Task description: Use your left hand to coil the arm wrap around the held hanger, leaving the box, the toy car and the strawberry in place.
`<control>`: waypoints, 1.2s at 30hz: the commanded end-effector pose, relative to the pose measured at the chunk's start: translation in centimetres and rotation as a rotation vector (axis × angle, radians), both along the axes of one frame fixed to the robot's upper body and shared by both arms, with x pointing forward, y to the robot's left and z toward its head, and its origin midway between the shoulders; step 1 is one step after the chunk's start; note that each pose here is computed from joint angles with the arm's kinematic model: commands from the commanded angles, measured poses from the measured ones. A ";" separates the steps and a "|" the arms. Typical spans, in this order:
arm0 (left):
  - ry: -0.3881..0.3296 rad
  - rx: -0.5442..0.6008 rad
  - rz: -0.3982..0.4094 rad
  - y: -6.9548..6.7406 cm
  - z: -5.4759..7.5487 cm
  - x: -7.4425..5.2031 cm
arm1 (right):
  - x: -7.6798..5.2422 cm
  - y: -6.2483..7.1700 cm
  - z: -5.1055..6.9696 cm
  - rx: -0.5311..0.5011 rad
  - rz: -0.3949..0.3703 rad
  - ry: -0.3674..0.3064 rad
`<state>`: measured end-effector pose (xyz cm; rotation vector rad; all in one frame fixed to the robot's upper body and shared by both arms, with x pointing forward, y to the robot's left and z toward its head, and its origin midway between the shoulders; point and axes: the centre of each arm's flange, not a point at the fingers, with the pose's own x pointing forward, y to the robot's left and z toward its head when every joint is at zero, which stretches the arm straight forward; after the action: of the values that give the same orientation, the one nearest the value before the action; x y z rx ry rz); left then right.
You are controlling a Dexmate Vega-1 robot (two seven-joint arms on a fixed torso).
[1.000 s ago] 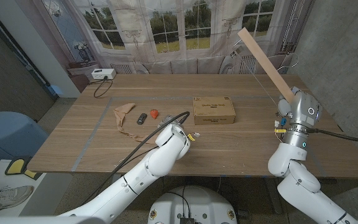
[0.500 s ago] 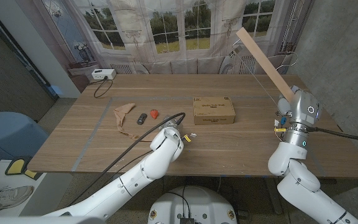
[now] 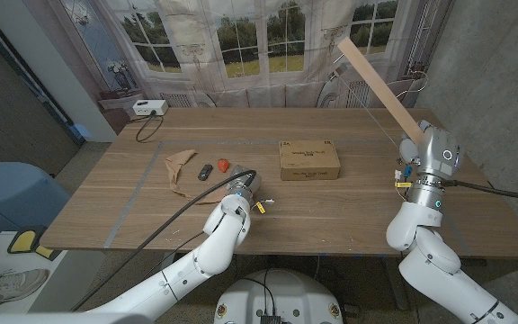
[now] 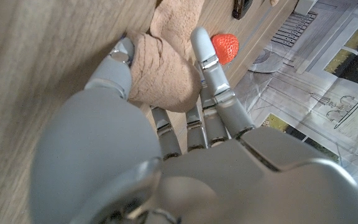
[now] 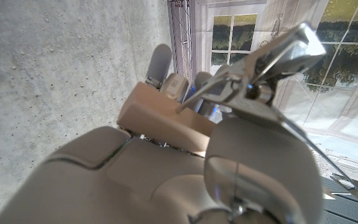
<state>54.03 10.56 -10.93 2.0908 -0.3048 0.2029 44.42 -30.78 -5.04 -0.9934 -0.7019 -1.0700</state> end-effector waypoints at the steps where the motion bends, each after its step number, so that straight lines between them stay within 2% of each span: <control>1: -0.269 -0.209 -0.190 1.6 3.4 -1.8 | 0.6 0.9 1.2 -0.045 -0.004 0.018; 3: -0.316 -0.258 -0.223 1.8 4.7 -2.3 | 0.8 1.1 1.7 -0.059 -0.003 0.018; 5: -0.335 -0.282 -0.241 1.9 5.1 -2.5 | 0.8 1.2 1.9 -0.063 -0.002 0.019; 6: -0.377 -0.322 -0.269 2.0 5.8 -3.0 | 0.9 1.3 2.2 -0.072 -0.002 0.021; 9: -0.459 -0.375 -0.320 2.1 6.9 -3.8 | 1.1 1.6 2.6 -0.090 -0.006 0.026; 13: -0.528 -0.440 -0.380 2.1 8.1 -4.9 | 1.2 1.8 3.2 -0.108 -0.009 0.029; 18: -0.532 -0.501 -0.440 2.1 9.2 -5.6 | 1.2 1.9 3.6 -0.120 -0.006 0.030; 28: -0.496 -0.573 -0.529 2.0 10.6 -6.1 | 1.0 2.1 4.0 -0.138 -0.004 0.027; 36: -0.460 -0.654 -0.644 1.4 12.3 -6.8 | 1.1 2.7 4.0 -0.179 -0.016 0.034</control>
<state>48.41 12.31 -1.06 1.3500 -0.9387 0.4207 45.44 -28.72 -1.29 -1.1232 -0.7572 -1.0210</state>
